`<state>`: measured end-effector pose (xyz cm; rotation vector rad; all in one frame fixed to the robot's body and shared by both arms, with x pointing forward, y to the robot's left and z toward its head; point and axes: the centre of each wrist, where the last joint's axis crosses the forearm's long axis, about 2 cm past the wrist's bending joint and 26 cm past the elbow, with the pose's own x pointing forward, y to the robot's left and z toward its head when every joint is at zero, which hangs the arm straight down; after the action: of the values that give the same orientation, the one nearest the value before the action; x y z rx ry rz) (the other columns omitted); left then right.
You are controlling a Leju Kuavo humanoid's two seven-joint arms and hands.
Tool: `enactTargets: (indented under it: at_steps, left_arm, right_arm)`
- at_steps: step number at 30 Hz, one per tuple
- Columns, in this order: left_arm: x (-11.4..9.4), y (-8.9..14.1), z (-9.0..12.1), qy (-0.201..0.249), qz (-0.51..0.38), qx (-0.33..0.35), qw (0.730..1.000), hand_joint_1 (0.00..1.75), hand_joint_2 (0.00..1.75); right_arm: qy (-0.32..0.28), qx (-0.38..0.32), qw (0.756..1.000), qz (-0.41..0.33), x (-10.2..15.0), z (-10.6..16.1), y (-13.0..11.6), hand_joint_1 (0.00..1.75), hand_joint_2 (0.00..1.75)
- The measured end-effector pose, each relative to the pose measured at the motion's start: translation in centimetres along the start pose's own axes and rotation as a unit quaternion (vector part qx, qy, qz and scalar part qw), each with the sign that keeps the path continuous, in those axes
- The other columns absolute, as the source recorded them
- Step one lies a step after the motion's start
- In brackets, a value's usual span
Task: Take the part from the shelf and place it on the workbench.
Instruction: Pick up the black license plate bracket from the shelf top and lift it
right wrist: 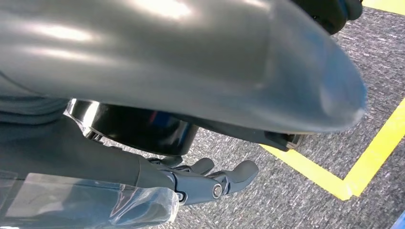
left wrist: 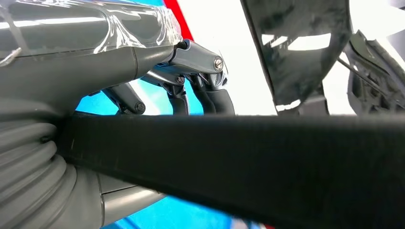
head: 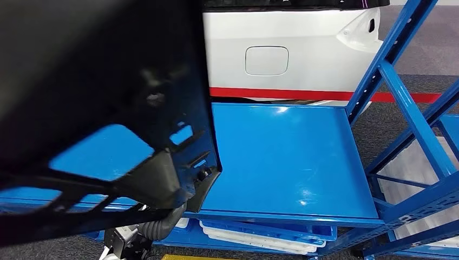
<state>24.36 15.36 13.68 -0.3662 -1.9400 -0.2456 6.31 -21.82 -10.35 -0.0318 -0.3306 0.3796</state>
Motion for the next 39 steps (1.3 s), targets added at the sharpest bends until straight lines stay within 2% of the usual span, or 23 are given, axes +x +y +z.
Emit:
enactTargets:
  at_steps: [4, 15, 39]
  left_arm:
    - [-0.3, -0.5, 0.6, 0.000, 0.041, -0.008, 0.999, 1.75, 1.75]
    - [-0.8, -1.5, 1.4, 0.002, 0.063, -0.014, 0.998, 1.75, 1.75]
    - [-1.8, -2.1, 2.2, 0.014, 0.046, -0.012, 0.999, 1.75, 1.75]
  right_arm:
    - [0.000, 0.000, 1.000, -0.003, 0.0, 0.0, 0.0, 0.00, 0.00]
    - [0.000, -0.001, 1.000, -0.006, 0.0, 0.0, 0.0, 0.00, 0.00]
    - [-0.001, -0.002, 1.000, -0.005, -0.1, 0.0, -0.2, 0.00, 0.00]
